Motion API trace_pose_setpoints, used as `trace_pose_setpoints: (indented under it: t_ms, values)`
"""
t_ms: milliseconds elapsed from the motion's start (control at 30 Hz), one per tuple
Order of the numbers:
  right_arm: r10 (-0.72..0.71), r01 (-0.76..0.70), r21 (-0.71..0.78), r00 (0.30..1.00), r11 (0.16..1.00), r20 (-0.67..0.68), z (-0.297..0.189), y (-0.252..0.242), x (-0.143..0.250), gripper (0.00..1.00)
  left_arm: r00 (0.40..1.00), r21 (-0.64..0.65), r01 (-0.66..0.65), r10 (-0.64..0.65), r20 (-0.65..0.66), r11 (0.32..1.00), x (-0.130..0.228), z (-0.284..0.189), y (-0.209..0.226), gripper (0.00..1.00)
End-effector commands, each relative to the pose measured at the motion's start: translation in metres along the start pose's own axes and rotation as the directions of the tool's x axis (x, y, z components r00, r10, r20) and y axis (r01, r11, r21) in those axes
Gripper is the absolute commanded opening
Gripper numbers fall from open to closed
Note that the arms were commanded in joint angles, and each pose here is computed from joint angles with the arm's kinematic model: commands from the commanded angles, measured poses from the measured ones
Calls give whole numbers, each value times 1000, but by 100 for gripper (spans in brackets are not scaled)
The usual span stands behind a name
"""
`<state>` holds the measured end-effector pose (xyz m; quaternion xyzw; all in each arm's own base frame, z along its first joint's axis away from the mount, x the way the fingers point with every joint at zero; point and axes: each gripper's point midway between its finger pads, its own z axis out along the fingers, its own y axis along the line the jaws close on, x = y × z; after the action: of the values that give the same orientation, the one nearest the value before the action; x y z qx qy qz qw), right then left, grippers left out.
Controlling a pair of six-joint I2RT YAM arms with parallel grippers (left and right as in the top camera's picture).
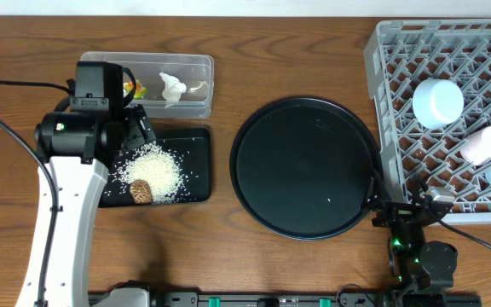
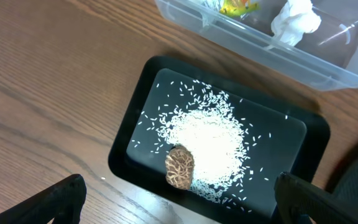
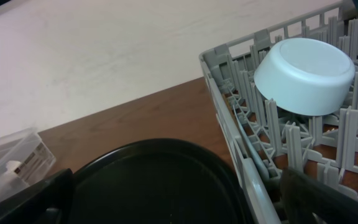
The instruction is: Sort waste into correct bins and load items into the dishwasher rack
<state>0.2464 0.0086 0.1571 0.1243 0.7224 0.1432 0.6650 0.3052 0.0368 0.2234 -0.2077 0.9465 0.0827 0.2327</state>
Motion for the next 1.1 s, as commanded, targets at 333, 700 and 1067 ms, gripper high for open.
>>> trace_pose_setpoints:
  t_ms: [333, 700, 1067]
  values:
    - [-16, 16, 7, 1000, 1000, 3, 0, -1, 0, 99, 999, 44, 5, -8, 53, 999, 64, -5, 25, 98]
    - [-16, 16, 7, 1000, 1000, 3, 0, -1, 0, 99, 867, 365, -185, -24, 498, 912, 93, 42, -21, 98]
    - [-16, 16, 7, 1000, 1000, 3, 0, -1, 0, 99, 735, 412, -220, -127, 666, 884, 100, 46, -21, 98]
